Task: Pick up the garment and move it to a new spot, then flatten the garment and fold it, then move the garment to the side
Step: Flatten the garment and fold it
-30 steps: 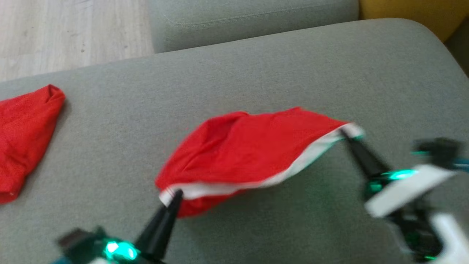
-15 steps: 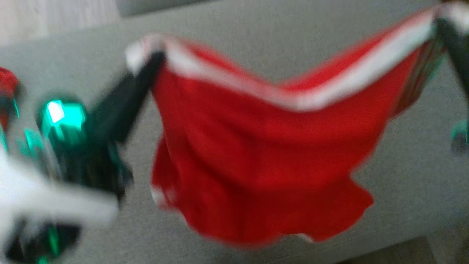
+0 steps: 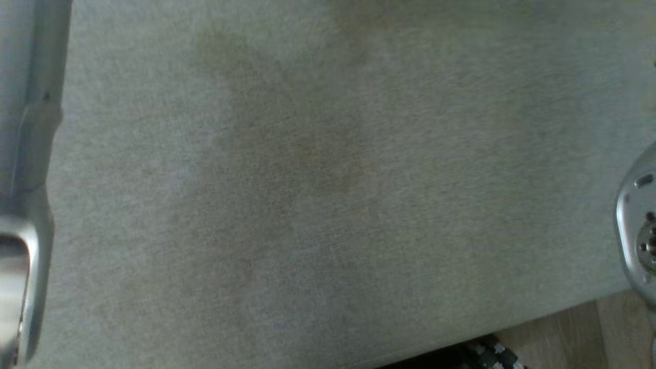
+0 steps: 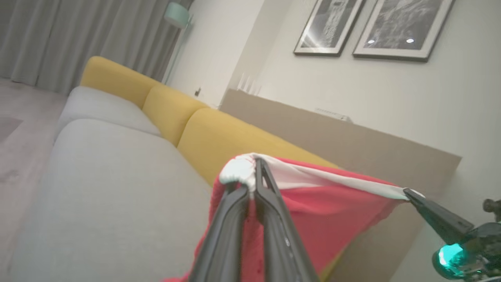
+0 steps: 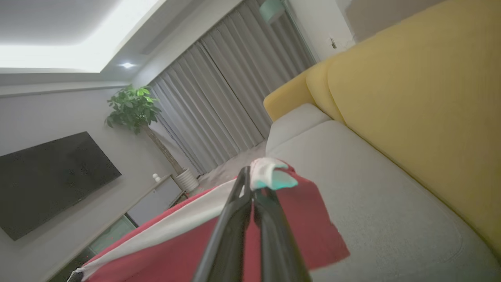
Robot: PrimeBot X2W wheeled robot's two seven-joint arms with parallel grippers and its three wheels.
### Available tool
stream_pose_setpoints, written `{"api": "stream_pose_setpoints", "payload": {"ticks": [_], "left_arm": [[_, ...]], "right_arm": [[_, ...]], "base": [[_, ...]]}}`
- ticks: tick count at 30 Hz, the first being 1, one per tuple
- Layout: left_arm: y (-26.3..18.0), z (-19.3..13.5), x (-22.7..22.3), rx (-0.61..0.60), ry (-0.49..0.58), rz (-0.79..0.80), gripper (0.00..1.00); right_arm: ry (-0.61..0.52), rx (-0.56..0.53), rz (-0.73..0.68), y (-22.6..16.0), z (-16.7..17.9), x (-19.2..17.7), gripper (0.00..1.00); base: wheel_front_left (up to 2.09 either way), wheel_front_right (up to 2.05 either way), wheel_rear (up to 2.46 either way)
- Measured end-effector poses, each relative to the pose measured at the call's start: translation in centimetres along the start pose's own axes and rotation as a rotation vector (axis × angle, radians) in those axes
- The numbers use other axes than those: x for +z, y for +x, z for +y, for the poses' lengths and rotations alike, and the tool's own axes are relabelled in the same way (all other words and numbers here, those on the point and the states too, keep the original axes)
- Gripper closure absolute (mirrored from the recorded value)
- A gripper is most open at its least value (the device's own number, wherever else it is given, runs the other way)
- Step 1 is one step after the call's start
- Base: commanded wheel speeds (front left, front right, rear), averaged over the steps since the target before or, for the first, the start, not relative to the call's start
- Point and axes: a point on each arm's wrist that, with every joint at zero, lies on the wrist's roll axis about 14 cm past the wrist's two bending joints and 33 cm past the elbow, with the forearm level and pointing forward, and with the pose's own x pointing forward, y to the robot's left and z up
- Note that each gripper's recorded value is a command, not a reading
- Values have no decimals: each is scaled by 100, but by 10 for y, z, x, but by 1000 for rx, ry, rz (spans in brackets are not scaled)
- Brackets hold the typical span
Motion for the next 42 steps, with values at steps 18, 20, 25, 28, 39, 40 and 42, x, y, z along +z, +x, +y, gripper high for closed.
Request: {"api": "stream_pose_setpoints", "payload": {"ticks": [18, 20, 25, 28, 39, 40, 42], "left_arm": [[-208, -13, -191, 146, -168, 368, 100], [-238, -35, -188, 170, -210, 369, 100], [-309, -85, -178, 285, -291, 386, 100], [-340, -113, -168, 343, -368, 379, 100], [-282, -94, -128, 304, -449, 269, 100], [-274, -84, -127, 313, -440, 264, 100], [-260, -65, -127, 339, -436, 252, 100]], "right_arm": [[78, -254, 512, -207, -74, -203, 100], [81, -262, 522, -240, -69, -197, 100], [126, -344, 573, -340, -57, -185, 100], [143, -366, 602, -383, -42, -176, 100], [61, -173, 547, -254, -24, -150, 100], [58, -153, 564, -237, -23, -154, 100], [53, -125, 605, -207, -23, -166, 100]], "base": [[0, 0, 0], [0, 0, 0], [0, 0, 0], [0, 0, 0], [0, 0, 0], [0, 0, 0], [0, 0, 0]]}}
